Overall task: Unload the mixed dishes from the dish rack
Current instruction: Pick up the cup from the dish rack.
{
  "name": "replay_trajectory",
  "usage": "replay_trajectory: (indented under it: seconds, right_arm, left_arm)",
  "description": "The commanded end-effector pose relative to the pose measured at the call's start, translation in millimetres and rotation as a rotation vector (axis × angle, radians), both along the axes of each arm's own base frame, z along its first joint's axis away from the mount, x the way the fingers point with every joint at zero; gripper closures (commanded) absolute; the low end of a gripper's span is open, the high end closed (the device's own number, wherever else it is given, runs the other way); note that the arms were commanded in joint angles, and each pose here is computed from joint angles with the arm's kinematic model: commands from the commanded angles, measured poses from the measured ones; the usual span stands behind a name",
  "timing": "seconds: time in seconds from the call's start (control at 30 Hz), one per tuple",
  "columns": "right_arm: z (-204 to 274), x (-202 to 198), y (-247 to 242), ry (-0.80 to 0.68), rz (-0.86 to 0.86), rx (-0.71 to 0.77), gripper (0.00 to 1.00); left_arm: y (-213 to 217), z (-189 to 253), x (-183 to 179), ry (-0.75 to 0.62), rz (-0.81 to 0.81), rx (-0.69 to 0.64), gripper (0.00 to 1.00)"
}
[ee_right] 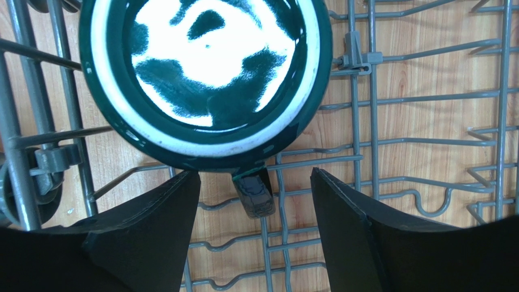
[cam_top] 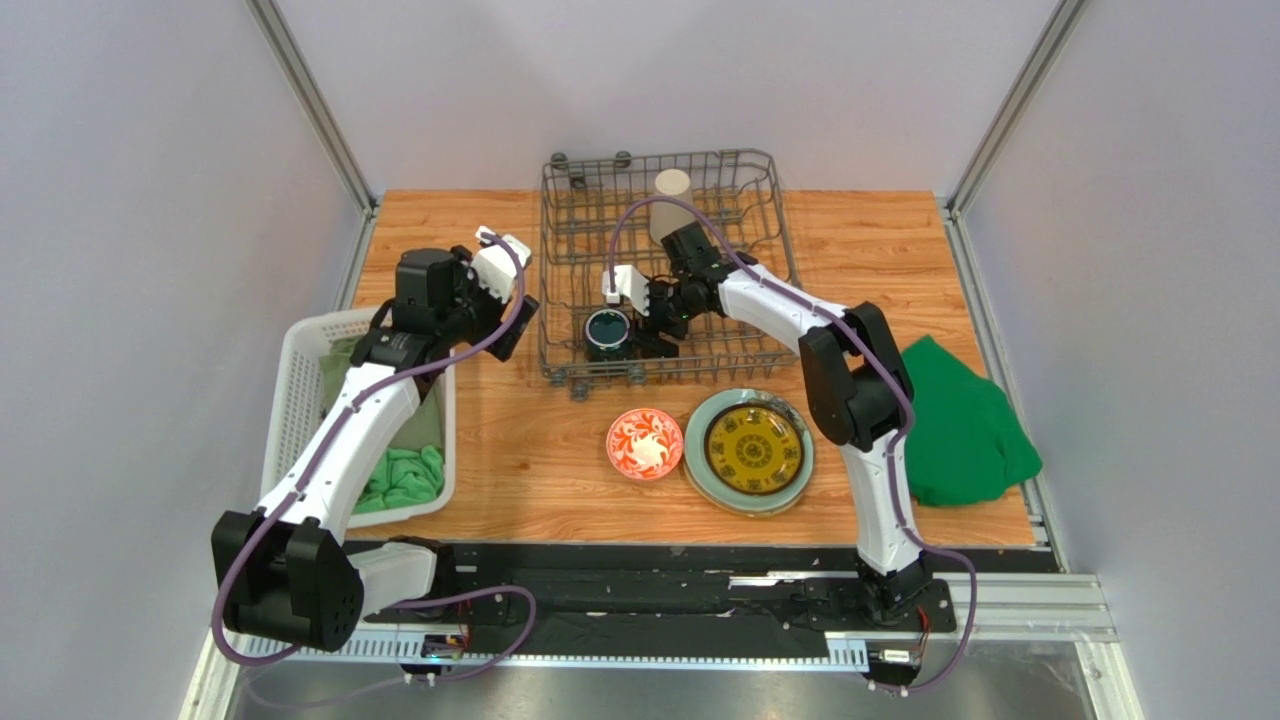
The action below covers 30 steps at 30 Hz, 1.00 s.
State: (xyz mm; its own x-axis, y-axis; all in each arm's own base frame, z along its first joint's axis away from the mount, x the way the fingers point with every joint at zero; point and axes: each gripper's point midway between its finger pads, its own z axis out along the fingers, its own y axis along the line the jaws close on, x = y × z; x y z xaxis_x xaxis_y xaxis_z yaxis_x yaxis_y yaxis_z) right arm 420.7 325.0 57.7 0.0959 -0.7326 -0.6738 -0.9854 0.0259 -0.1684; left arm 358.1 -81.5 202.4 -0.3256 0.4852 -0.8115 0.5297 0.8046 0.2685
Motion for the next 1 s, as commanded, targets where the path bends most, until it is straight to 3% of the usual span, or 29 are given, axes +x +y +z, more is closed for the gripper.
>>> replay_trajectory:
  seconds: [0.0, 0.23, 0.97]
  right_arm:
    - [17.1, 7.5, 19.4, -0.054, 0.059, 0.050, 0.29]
    - [13.2, 10.0, 22.7, -0.049, 0.065, 0.038, 0.37]
    - [5.2, 1.6, 14.8, -0.005, 0.026, 0.011, 0.91]
  left_arm:
    - [5.6, 11.9, 4.0, -0.052, 0.009, 0.020, 0.07]
    - [6.5, 9.8, 7.4, -0.049, 0.014, 0.027, 0.07]
    - [6.1, 5.8, 5.1, -0.048, 0.009, 0.022, 0.07]
